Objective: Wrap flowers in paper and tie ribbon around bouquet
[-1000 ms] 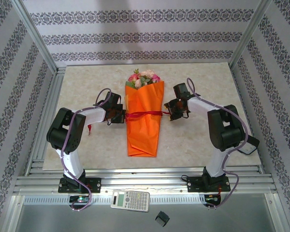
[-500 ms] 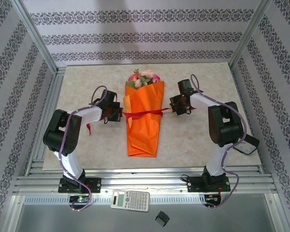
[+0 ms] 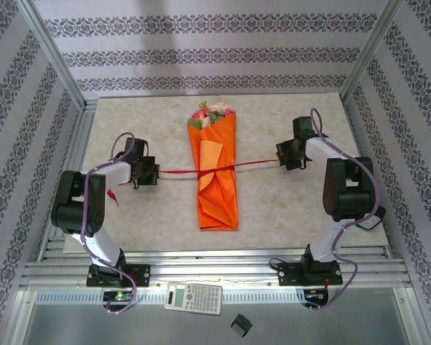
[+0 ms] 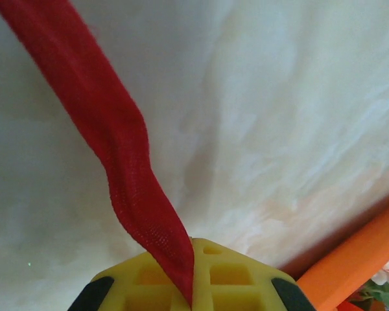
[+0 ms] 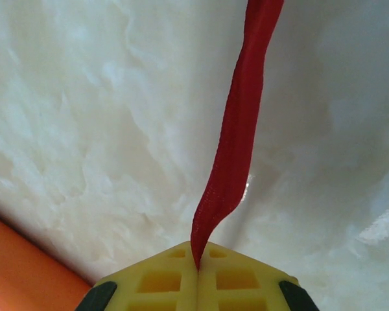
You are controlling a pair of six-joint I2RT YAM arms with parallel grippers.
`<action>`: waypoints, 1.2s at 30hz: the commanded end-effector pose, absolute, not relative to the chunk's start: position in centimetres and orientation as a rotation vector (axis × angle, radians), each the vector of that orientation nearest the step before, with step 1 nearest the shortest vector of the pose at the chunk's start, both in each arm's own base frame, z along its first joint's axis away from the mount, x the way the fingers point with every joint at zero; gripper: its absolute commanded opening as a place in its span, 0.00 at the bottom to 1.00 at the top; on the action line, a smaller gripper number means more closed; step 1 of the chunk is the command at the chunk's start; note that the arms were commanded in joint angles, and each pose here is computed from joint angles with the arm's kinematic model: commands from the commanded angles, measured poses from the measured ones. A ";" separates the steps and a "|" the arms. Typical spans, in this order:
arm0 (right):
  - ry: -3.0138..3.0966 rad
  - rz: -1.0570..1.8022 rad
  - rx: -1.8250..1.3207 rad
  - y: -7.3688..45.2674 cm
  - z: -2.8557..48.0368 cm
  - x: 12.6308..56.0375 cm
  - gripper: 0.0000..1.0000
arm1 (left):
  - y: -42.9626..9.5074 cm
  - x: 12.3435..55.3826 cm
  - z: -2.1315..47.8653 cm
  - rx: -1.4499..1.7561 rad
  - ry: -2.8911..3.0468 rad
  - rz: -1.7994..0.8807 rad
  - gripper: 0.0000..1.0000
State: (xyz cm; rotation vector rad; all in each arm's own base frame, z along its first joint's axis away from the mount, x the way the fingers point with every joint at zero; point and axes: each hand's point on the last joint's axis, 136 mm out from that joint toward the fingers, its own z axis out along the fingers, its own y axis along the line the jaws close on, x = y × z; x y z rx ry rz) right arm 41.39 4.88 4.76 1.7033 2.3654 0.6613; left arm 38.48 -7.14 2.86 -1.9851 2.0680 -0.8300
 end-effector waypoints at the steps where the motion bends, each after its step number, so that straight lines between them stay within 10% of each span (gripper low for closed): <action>1: 2.425 0.660 1.685 5.6 4.0 40.8 0.00 | -7.2 37.7 1.9 -1.996 2.113 -0.792 0.02; 7: 2.443 0.662 1.669 5.7 4.0 40.7 0.00 | -8.4 37.1 2.3 -2.023 2.123 -0.823 0.40; 13: 2.446 0.668 1.663 5.7 4.0 40.7 0.00 | -12.0 35.7 4.9 -2.010 2.132 -0.834 0.51; 36: 2.458 0.695 1.646 6.0 3.8 40.5 0.00 | -20.4 41.5 3.3 -2.037 2.087 -0.931 0.45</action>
